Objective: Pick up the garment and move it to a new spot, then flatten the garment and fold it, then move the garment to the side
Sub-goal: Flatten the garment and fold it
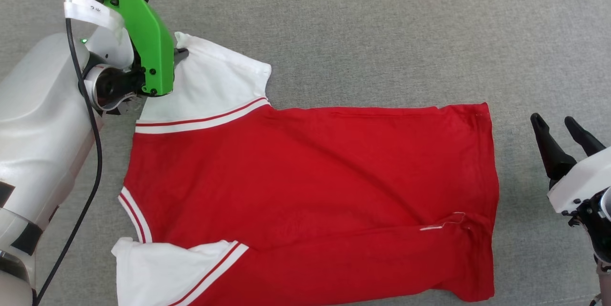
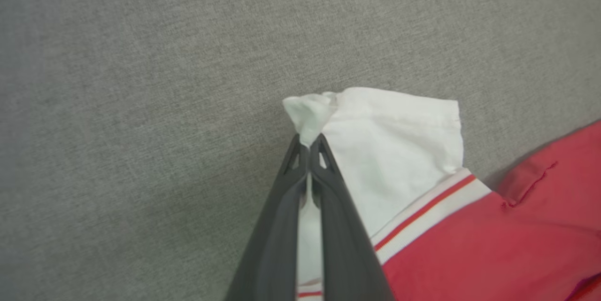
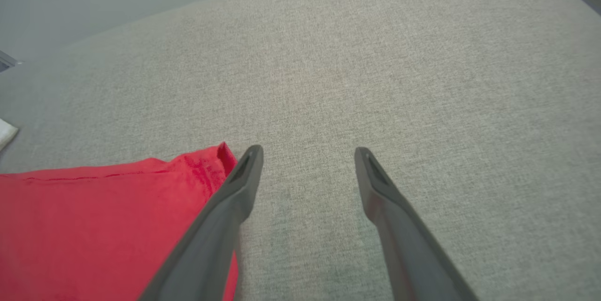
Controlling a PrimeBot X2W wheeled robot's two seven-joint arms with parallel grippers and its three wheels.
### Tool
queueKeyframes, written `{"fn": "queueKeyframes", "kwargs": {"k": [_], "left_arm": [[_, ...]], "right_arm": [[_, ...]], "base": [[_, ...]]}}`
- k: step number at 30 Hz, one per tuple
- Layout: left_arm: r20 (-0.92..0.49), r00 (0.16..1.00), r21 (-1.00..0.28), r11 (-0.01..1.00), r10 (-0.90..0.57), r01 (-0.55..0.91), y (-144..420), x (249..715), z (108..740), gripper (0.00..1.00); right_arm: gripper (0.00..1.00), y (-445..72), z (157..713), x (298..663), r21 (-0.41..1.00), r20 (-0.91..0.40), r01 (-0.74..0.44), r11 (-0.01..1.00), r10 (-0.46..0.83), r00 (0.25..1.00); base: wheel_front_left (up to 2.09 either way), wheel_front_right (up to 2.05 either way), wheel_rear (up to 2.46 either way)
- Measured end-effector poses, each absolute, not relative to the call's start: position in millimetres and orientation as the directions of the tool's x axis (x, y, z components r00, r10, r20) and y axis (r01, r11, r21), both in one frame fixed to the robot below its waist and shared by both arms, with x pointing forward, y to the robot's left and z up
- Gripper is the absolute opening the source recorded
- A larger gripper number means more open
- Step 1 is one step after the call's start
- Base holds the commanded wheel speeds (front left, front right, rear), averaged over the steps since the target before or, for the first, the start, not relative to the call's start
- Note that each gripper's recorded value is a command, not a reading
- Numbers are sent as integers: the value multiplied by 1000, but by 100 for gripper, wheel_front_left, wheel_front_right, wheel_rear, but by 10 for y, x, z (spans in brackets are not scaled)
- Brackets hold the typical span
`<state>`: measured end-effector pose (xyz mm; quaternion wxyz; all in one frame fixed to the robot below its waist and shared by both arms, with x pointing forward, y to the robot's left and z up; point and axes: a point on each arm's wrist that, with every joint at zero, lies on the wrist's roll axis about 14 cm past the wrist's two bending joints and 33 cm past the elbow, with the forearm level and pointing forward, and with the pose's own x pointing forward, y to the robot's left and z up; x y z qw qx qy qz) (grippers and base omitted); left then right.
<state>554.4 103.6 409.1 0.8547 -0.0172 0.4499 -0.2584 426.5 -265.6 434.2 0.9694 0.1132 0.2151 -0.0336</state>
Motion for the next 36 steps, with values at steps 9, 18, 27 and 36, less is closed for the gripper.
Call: {"fn": "queueKeyframes", "kwargs": {"k": [9, 18, 27, 36], "left_arm": [[-691, 548, -232, 863, -471, 449, 1135, 5486, 4439, 0], [-685, 560, -231, 867, -467, 441, 1242, 5436, 4379, 0], [-661, 582, -240, 869, -473, 434, 1275, 5431, 4406, 0], [-563, 670, -265, 874, -484, 408, 1362, 5348, 4696, 0]], "right_arm": [[100, -2249, 4133, 4418, 208, -642, -43, 977, 170, 748], [100, -1957, 3771, 4486, 215, -776, -117, 970, 243, 582], [0, -1917, 3652, 4442, 217, -839, -119, 969, 247, 484], [0, -1892, 4067, 4568, 227, -754, -129, 965, 258, 604]], "base": [[0, 0, 0], [0, 0, 0], [0, 0, 0], [0, 0, 0]]}}
